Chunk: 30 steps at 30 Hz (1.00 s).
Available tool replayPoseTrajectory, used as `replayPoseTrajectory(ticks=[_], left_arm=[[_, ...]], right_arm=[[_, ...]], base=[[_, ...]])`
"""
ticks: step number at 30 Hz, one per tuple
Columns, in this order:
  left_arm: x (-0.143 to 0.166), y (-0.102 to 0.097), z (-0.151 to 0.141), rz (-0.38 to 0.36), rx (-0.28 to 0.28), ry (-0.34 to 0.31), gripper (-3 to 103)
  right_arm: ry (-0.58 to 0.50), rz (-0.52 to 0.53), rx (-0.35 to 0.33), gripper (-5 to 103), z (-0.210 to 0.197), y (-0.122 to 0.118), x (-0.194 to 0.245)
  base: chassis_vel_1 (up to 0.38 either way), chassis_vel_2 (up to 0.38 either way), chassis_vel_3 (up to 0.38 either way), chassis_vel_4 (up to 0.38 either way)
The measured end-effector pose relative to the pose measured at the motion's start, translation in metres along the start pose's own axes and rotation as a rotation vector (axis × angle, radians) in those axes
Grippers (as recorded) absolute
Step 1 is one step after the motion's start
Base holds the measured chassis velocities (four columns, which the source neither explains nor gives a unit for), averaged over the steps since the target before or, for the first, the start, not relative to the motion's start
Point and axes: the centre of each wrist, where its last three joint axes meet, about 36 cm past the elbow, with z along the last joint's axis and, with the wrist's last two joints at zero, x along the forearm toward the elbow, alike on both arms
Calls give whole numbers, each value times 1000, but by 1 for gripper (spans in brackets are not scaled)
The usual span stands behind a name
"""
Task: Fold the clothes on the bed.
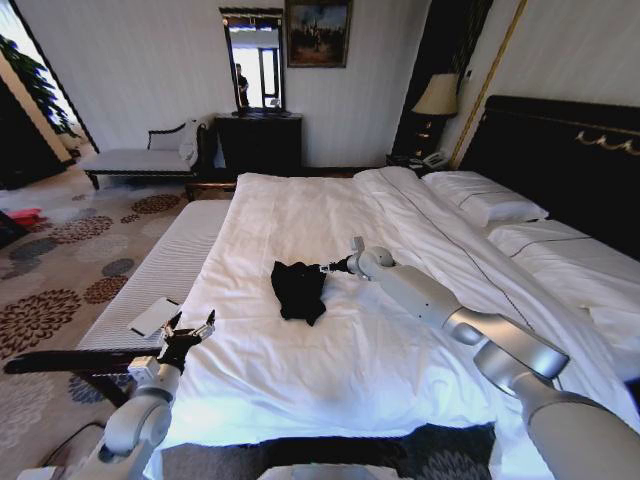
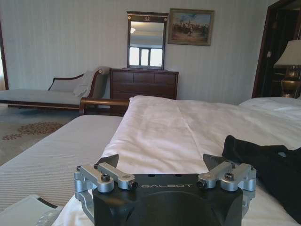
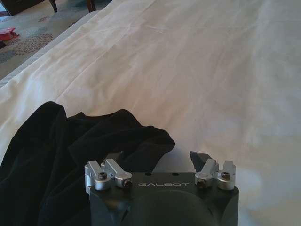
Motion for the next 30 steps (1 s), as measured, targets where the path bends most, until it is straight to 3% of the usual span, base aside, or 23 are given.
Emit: replayPoseTrajectory(ticks=[11,17,18,20,24,30], left_arm=[[-1,2,-1,-4,-3,-5,100],[-1,2,-1,-4,-2,-7,100],[-1,3,-2,-4,-3,-8,100],[-1,3,-2,-4,-4,-8,100],[-3,4,-1,-6,-4,-9,100],[-3,4,-2,-6,-2,-10,100]], right_arm=[[9,5,9,71,5,0,-3],[16,10,15,46,8,-2,-4],[16,8,18,30,8,-2,-2],[15,7,18,30,9,-2,-1],[12,0,19,8,9,0,1],[12,-3,20,0,9,1,2]], base=[[0,0,0,0],[0,0,0,0],[0,0,0,0],[0,0,0,0],[0,0,0,0],[0,0,0,0]])
